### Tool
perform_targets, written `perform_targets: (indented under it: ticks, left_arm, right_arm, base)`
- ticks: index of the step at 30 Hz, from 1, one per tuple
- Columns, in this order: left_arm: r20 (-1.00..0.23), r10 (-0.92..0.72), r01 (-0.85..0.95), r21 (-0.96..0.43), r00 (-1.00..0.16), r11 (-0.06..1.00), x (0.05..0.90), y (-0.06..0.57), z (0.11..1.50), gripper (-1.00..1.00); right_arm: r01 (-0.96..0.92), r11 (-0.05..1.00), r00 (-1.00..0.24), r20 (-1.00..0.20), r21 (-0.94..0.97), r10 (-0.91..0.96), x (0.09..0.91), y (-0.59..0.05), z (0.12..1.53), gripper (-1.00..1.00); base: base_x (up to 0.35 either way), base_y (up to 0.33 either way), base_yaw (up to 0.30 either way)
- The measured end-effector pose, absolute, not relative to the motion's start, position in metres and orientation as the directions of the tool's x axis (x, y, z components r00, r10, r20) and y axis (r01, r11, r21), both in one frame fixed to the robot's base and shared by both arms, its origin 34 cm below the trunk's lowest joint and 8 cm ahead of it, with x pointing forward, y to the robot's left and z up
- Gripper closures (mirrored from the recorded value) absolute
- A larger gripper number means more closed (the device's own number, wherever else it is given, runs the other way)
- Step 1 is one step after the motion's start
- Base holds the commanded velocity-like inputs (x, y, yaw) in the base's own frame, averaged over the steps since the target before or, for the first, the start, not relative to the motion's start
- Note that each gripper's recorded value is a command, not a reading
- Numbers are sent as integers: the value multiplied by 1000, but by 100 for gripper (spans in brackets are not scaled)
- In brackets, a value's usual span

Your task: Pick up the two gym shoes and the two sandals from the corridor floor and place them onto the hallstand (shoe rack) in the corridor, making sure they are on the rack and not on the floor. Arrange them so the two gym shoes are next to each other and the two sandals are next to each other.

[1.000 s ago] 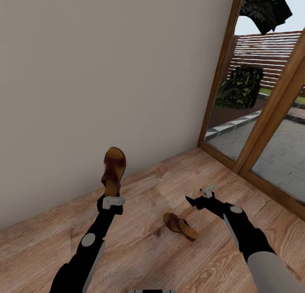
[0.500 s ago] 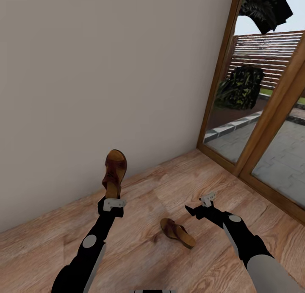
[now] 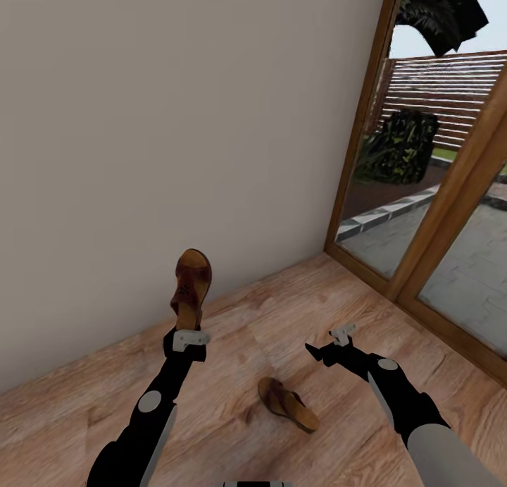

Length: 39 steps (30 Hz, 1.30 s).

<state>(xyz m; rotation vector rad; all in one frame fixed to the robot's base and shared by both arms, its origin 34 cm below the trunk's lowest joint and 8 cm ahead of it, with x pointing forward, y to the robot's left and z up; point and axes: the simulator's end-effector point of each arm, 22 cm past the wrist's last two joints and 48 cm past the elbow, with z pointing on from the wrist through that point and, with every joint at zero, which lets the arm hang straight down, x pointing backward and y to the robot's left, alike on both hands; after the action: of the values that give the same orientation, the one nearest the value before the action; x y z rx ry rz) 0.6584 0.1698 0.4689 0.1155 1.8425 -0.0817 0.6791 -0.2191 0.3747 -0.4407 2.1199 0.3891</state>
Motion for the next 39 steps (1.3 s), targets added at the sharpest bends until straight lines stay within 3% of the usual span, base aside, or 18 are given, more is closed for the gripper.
perform_targets:
  ticks: [16,21,29,31,39]
  left_arm:
    - [-964,40,130,5,-262,991,660,166,473,100]
    - [-968,24,166,-18,-249,986,666,138,490,100]
    - [-970,34,188,-12,-239,982,723,119,548,100]
    - [-977,68,251,16,-200,968,724,90,567,100]
    - [-973,76,277,14,-216,961,720,80,550,100]
  right_arm:
    - [-460,880,-551,-815,121,-176,648,-216,348,-100]
    - [-588,805,-551,-770,85,-321,608,-187,313,-100]
    - [-611,788,-554,-754,79,-354,599,-184,305,-100]
    - [-608,790,-555,-754,79,-352,599,-185,305,-100]
    - [-607,790,-564,-748,89,-349,596,-184,294,-100]
  base:
    - [35,-15,0]
    - [0,0,0]
    - [0,0,0]
    - [0,0,0]
    - [0,0,0]
